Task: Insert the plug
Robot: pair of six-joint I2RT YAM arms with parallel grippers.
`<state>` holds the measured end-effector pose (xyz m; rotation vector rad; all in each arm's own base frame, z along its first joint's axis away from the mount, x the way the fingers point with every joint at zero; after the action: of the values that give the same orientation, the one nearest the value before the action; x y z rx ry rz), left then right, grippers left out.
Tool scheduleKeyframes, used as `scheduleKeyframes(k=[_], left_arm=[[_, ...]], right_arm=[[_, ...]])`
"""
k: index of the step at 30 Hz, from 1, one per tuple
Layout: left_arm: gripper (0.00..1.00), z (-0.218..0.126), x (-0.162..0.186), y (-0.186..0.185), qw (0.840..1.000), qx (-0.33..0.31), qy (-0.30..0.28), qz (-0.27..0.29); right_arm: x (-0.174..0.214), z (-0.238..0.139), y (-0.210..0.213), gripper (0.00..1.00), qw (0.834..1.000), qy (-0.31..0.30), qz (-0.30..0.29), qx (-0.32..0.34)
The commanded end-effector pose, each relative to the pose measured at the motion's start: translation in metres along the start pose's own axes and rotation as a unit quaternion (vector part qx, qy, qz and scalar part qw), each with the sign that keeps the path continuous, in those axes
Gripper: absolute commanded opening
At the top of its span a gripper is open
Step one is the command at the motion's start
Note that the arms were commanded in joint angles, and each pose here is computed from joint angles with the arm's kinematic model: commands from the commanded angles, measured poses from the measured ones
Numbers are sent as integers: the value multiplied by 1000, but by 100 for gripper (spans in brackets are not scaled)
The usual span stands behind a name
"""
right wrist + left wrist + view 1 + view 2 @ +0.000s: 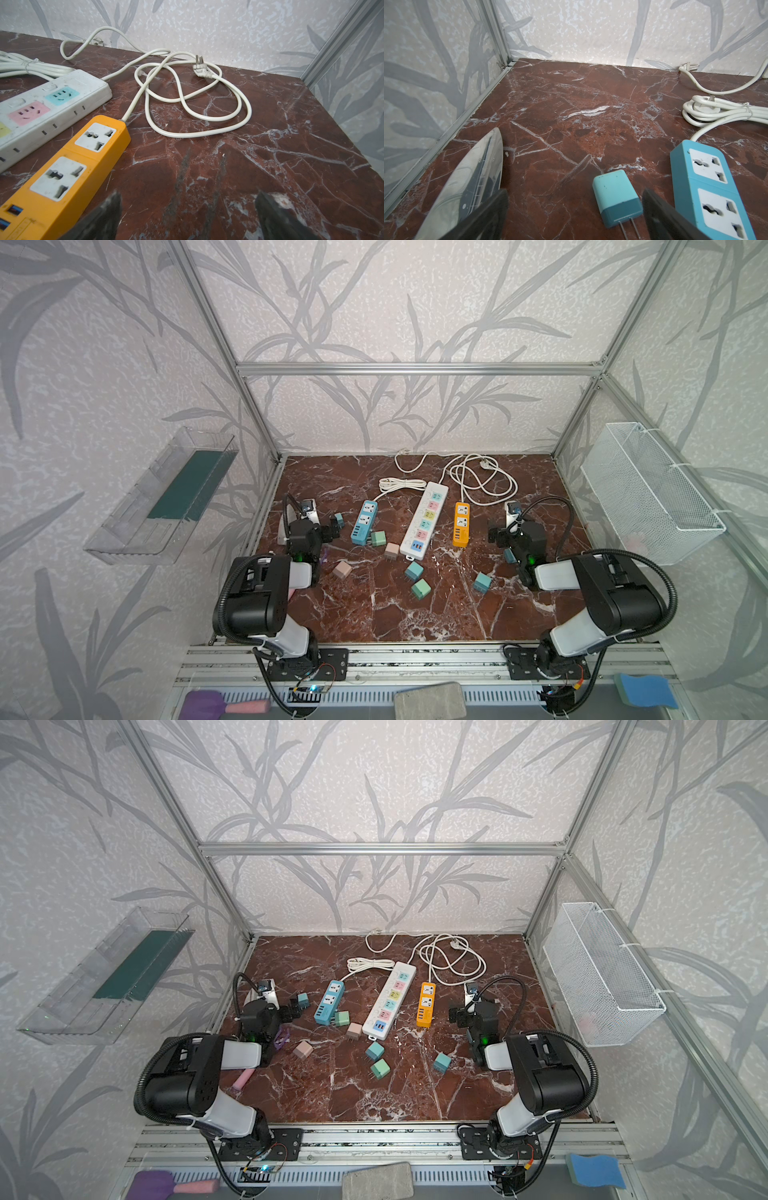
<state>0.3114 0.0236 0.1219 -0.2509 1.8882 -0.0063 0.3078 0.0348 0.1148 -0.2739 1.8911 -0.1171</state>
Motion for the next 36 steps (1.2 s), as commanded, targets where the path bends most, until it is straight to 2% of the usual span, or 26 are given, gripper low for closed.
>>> scheduleKeyframes(k=[1,26,29,31,33,35,36], left_arm=[[99,0,-1,-1,1000,-1,-8,8],[99,0,0,-1,1000,-2,-6,8],[99,-1,-2,0,1000,-18,-14,4],[99,-14,-19,-4,999,-41,-34,11],[99,-27,-47,-7,998,-50,-29,13],[99,-49,-83,-14,996,-61,-71,8],[99,-64,-107,-19,991,-74,-111,-19]], right_arm=[[-7,2,-2,99,1000,-15,-4,7],[-7,3,-5,99,1000,-12,6,10],[-7,2,-6,99,1000,-13,6,11],[-18,0,-7,99,999,-3,-1,43],[-39,-1,-9,99,998,35,-12,48],[-71,-4,-12,99,996,62,-25,60],[-93,-8,-13,99,995,74,-17,72]])
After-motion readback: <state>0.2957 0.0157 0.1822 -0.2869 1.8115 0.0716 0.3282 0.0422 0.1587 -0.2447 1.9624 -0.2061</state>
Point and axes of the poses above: each gripper's point midway between its finger pads, its own z axis out along the fingers, its own y axis along the line the jaws close on, x = y × z, the point moved 9 cm from there along -z, back along the fingers, and after that the axes turned 7 degrees about -z, right-handed, at the moved point
